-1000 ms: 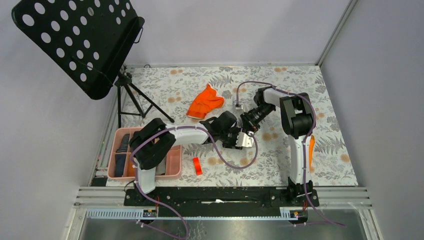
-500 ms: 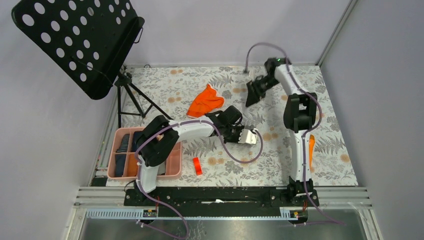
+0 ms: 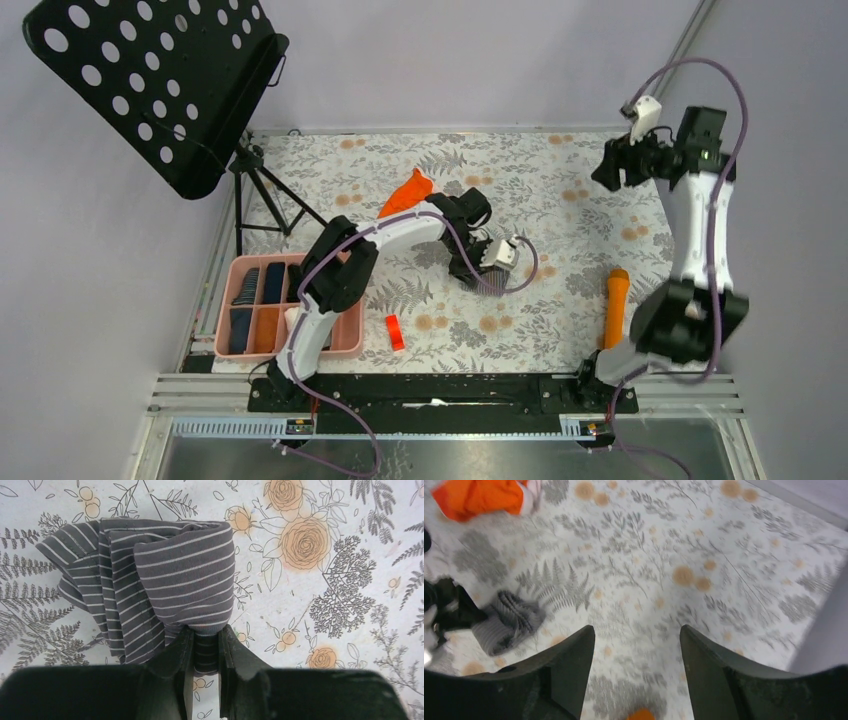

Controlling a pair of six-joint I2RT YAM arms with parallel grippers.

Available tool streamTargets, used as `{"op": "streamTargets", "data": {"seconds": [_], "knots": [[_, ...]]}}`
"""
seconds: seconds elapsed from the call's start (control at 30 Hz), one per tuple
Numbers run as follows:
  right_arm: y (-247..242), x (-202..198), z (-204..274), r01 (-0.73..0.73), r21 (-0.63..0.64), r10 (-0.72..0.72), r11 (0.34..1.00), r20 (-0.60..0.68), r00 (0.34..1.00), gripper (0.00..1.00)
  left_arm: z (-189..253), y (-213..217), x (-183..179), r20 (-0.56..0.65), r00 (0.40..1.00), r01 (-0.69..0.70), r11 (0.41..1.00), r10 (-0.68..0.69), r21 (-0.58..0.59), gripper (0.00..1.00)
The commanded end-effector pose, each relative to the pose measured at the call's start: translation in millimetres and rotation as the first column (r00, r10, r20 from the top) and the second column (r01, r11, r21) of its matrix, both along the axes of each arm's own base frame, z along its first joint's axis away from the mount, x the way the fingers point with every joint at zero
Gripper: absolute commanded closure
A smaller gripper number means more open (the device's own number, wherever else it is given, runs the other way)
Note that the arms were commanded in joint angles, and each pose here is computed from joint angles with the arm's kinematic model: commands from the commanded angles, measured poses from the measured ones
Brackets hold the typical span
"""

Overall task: Roll the underwear
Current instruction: Roll the underwear to the center of the board.

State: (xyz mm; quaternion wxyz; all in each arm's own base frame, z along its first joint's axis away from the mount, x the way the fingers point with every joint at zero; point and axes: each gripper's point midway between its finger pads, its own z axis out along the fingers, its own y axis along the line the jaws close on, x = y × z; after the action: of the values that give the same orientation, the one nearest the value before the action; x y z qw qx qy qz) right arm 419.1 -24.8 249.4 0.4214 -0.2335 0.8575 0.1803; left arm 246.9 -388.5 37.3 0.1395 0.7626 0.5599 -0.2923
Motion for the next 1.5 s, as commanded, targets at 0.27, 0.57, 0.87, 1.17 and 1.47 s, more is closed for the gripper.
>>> {"op": "streamTargets", "data": {"seconds": [0.27, 0.57, 0.87, 1.17, 1.47], "knots": [[52.5, -208.8, -81.9, -0.317, -0.285, 0.337, 0.904, 0.021, 0.941, 0.47, -30.6, 14.9, -25.5, -0.454, 0.857, -0.151, 0.961, 0.244, 0.231, 1.00], [97.1, -248.9, -125.2, -0.575, -0.471, 0.696, 0.669, 0.124, 0.708, 0.43, -46.3, 13.3, -19.7, -0.535, 0.779, -0.188, 0.935, 0.328, 0.299, 1.00], [173.7, -219.4, -166.3, -0.677, -0.559, 0.837, 0.478, 0.058, 0.544, 0.41, -52.9, 8.1, -14.5, -0.589, 0.709, -0.227, 0.916, 0.389, 0.331, 1.00], [213.0, -186.7, -168.7, -0.631, -0.621, 0.861, 0.465, 0.150, 0.486, 0.31, -53.6, 11.1, -7.4, -0.590, 0.696, -0.248, 0.908, 0.410, 0.338, 1.00], [213.1, -176.9, -200.5, -0.644, -0.649, 0.881, 0.406, 0.089, 0.465, 0.28, -52.8, 10.3, -4.0, -0.592, 0.693, -0.256, 0.907, 0.413, 0.333, 1.00]]}}
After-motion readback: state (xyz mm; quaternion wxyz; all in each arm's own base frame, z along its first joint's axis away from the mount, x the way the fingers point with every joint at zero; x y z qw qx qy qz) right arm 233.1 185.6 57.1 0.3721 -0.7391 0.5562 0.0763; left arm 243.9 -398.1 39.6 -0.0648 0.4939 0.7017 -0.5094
